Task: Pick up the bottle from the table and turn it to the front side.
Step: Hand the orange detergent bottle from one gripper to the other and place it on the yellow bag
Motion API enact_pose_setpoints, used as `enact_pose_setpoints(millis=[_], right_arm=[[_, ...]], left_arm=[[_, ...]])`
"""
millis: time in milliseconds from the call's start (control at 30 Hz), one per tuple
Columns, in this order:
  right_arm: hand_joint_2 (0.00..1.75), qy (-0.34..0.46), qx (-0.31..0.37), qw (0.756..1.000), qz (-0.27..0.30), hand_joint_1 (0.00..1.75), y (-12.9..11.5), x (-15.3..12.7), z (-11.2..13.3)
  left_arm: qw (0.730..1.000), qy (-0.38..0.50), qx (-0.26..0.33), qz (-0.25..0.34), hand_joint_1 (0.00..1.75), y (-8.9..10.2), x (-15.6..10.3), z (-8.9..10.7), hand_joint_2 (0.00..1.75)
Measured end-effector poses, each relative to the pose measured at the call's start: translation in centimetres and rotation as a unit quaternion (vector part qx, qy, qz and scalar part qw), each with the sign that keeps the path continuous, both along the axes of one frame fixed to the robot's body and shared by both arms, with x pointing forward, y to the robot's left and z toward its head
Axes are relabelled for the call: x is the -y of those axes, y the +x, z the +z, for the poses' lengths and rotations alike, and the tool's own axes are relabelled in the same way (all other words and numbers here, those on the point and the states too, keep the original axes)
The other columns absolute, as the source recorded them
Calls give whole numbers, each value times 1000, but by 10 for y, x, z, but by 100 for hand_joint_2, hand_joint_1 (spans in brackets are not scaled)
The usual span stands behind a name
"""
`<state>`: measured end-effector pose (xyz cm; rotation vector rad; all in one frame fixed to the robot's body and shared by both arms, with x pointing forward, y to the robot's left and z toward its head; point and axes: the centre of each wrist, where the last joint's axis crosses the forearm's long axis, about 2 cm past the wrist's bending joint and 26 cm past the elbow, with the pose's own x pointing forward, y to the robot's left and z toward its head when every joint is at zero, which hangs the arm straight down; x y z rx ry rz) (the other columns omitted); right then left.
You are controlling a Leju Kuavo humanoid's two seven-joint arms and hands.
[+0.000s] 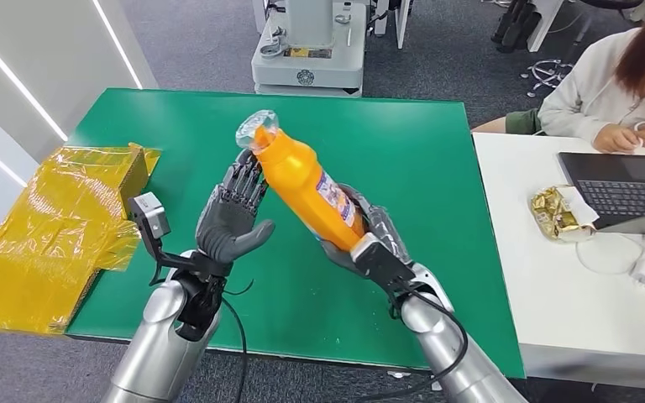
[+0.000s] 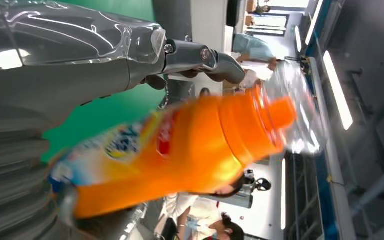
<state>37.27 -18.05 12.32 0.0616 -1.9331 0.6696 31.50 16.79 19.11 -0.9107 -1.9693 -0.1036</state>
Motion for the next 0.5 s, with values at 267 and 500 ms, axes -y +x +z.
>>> enact_pose_setpoints(millis=[267, 500], right_arm=[[175, -35, -7, 999, 32, 175, 5, -34, 10], [175, -81, -1, 996, 47, 175, 1, -49, 8]], left_arm=[[1000, 7, 18, 9, 0, 9, 2, 13, 175], [999, 32, 22, 21, 0, 14, 0, 16, 175]])
